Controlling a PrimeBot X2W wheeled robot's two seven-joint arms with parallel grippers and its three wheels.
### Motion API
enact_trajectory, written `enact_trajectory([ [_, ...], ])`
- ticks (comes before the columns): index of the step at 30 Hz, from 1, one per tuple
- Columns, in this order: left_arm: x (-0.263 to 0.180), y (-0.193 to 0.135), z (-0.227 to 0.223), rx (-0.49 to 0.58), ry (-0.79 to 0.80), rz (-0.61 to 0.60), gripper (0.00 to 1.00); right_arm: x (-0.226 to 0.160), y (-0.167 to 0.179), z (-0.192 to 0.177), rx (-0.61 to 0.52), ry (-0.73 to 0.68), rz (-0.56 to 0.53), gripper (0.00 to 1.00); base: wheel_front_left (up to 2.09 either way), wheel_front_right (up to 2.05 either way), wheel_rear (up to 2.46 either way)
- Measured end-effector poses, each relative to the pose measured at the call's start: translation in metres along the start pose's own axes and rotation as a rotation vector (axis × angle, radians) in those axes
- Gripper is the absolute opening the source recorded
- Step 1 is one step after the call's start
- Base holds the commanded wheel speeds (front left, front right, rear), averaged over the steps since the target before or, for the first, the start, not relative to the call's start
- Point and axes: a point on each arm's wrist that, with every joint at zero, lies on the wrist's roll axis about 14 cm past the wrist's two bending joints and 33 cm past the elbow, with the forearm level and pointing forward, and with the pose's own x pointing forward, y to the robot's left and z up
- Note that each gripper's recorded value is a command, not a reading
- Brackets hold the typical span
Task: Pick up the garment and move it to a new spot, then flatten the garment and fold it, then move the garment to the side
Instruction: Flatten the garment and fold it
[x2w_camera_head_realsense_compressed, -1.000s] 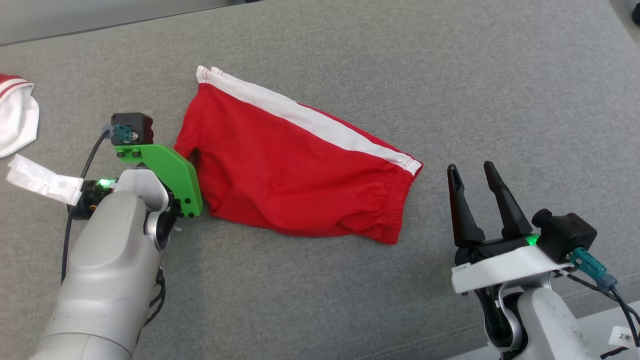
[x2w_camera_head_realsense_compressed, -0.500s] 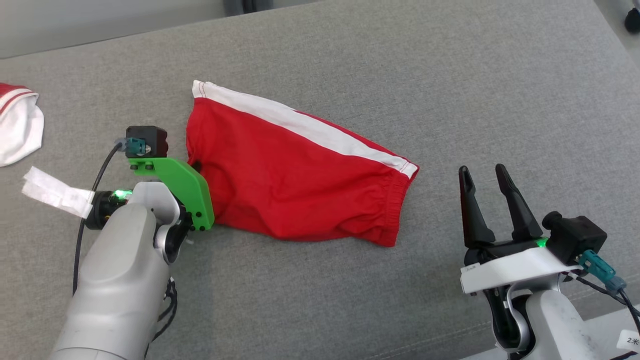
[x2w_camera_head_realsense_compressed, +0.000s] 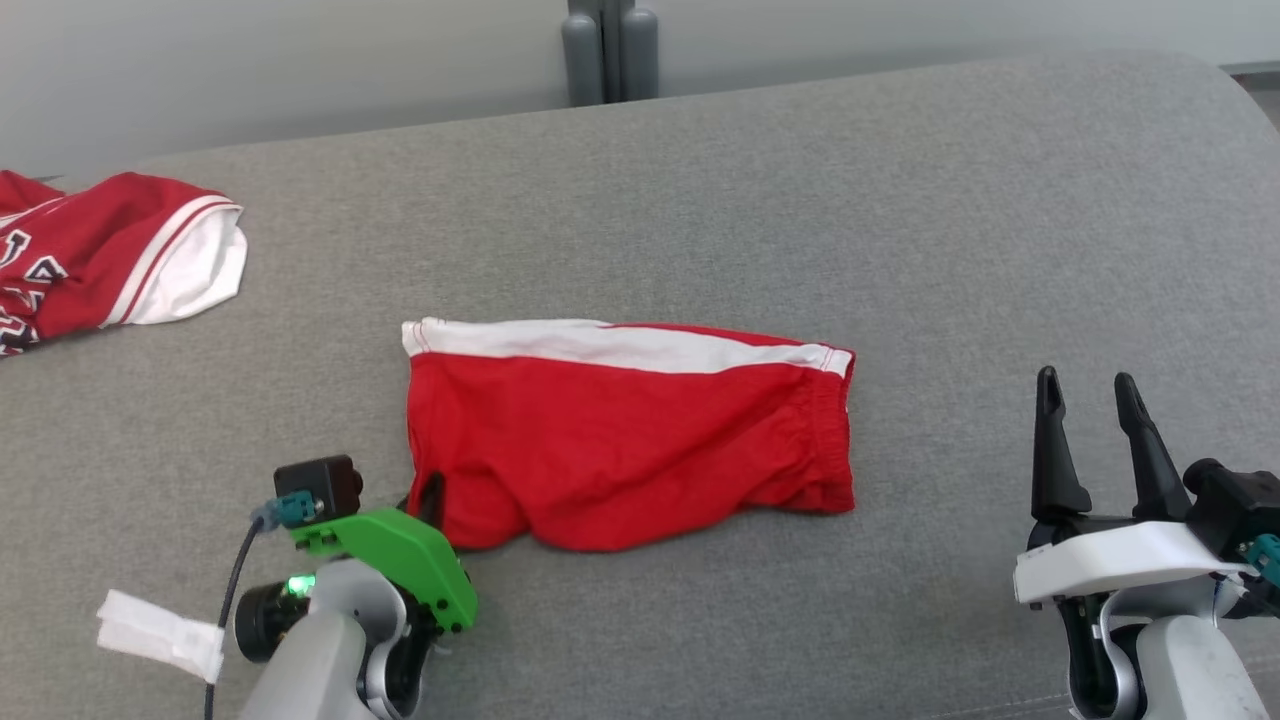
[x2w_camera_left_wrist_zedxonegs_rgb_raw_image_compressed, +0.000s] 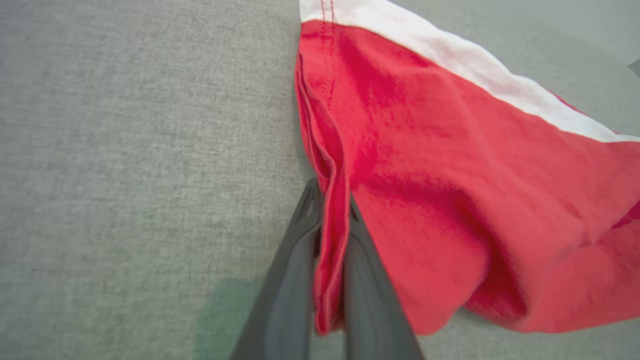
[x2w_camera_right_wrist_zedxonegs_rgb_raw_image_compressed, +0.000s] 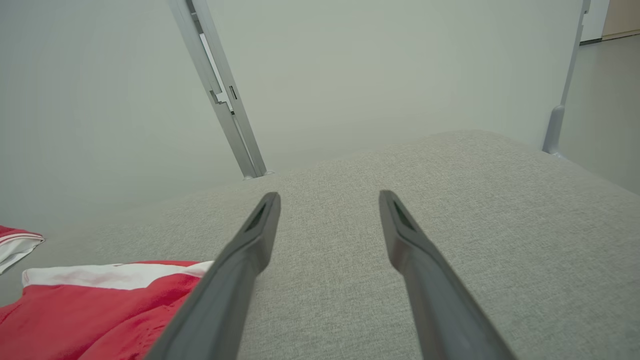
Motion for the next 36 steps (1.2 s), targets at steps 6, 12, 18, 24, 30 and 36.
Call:
enact_trajectory([
  [6, -0.035, 0.003, -0.01, -0.09, -0.066, 0.045, 0.0, 0.001, 0.025, -0.002, 0.014, 0.022, 0.071, 1.0, 0.0, 0.0, 0.0],
  [12, -0.05, 0.004, -0.004, -0.136, -0.117, 0.073, 0.11, 0.002, 0.042, 0.0, 0.013, 0.019, 0.121, 1.0, 0.0, 0.0, 0.0],
  [18, -0.053, 0.0, 0.015, -0.105, -0.213, 0.067, 1.0, 0.0, 0.042, -0.001, 0.009, 0.023, 0.123, 1.0, 0.0, 0.0, 0.0],
  [24, -0.066, -0.011, 0.055, -0.02, -0.4, 0.03, 1.0, -0.003, 0.04, 0.002, 0.002, 0.023, 0.118, 1.0, 0.0, 0.0, 0.0],
  [30, -0.085, -0.015, 0.083, 0.04, -0.524, 0.027, 1.0, -0.008, 0.046, 0.0, -0.015, 0.05, 0.139, 1.0, 0.0, 0.0, 0.0],
  [36, -0.103, -0.006, 0.077, 0.067, -0.539, 0.067, 1.0, -0.007, 0.061, -0.011, -0.052, 0.12, 0.188, 1.0, 0.0, 0.0, 0.0],
])
